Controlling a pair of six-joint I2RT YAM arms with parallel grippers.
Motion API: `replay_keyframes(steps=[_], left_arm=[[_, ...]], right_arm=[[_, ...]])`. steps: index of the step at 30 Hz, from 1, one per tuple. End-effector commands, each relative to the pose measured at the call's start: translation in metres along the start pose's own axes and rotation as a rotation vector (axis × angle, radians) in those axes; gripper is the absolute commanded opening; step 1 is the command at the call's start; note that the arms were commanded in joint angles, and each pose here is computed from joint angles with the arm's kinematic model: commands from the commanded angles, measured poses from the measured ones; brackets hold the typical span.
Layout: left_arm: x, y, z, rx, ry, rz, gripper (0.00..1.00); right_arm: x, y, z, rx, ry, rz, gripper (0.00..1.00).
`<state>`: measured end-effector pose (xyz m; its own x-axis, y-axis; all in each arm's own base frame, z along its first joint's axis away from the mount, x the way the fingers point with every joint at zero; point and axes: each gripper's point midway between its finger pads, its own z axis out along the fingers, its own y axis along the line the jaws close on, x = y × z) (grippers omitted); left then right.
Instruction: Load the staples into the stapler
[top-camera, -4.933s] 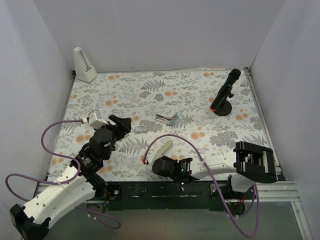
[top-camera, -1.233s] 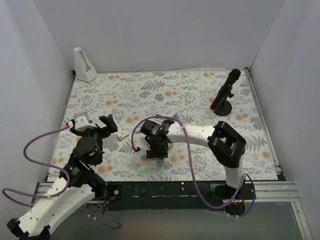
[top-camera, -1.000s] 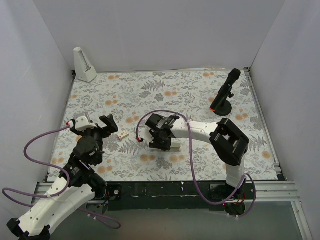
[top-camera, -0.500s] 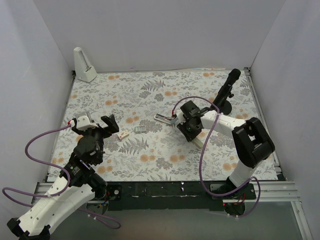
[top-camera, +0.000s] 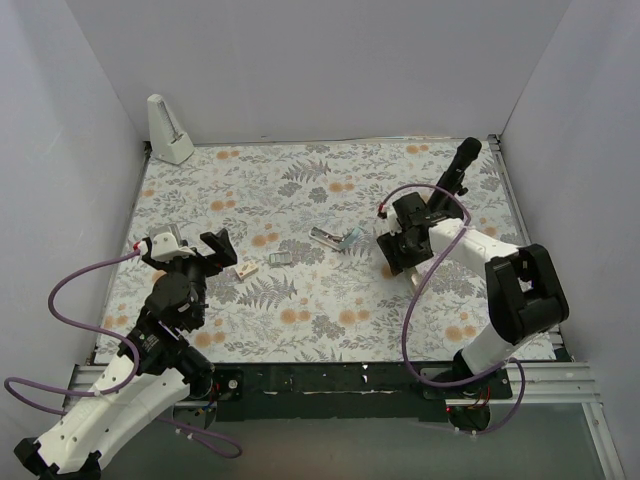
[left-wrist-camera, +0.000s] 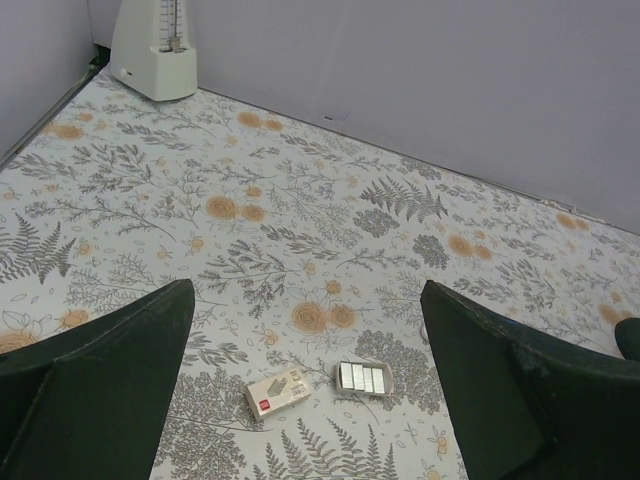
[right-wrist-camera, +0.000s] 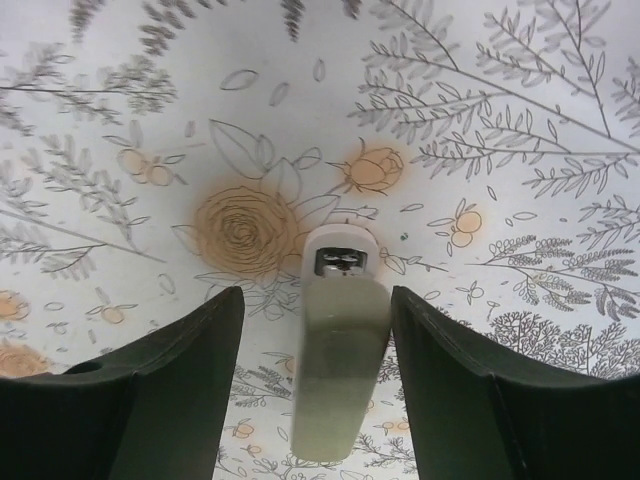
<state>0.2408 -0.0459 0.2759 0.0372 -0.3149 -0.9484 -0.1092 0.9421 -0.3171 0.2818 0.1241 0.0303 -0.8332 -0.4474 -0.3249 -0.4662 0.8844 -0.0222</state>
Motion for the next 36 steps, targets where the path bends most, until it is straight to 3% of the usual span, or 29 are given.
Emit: replay_keyframes(steps=[1,6,12,22,28,31,36], left_arm=[[0.003,0.002,0.001,-0.005,0.002,0.011,0.98],[0.003,0.003,0.001,-0.009,0.004,0.012,0.98],[0.003,0.003,0.001,-0.011,0.002,0.011,0.98],[0.004,0.004,0.001,-0.013,0.007,0.011,0.98],[0.005,0.004,0.001,-0.014,0.009,0.017,0.98],[0.005,0.003,0.001,-0.013,0.011,0.018,0.98],[0.007,0.002,0.002,-0.010,0.016,0.024,0.98]], right_arm=[[-0.043,0.019,-0.030,-0.101,-0.208,-0.077,0.70],[-0.090,0.046,-0.065,-0.240,-0.465,-0.177,0.76],[-0.126,0.061,-0.082,-0.291,-0.618,-0.249,0.78],[-0.151,0.084,-0.064,-0.347,-0.654,-0.301,0.79],[-0.161,0.092,-0.054,-0.376,-0.646,-0.309,0.73],[-0.165,0.093,-0.050,-0.378,-0.645,-0.311,0.68],[-0.164,0.098,-0.044,-0.394,-0.610,-0.323,0.49]])
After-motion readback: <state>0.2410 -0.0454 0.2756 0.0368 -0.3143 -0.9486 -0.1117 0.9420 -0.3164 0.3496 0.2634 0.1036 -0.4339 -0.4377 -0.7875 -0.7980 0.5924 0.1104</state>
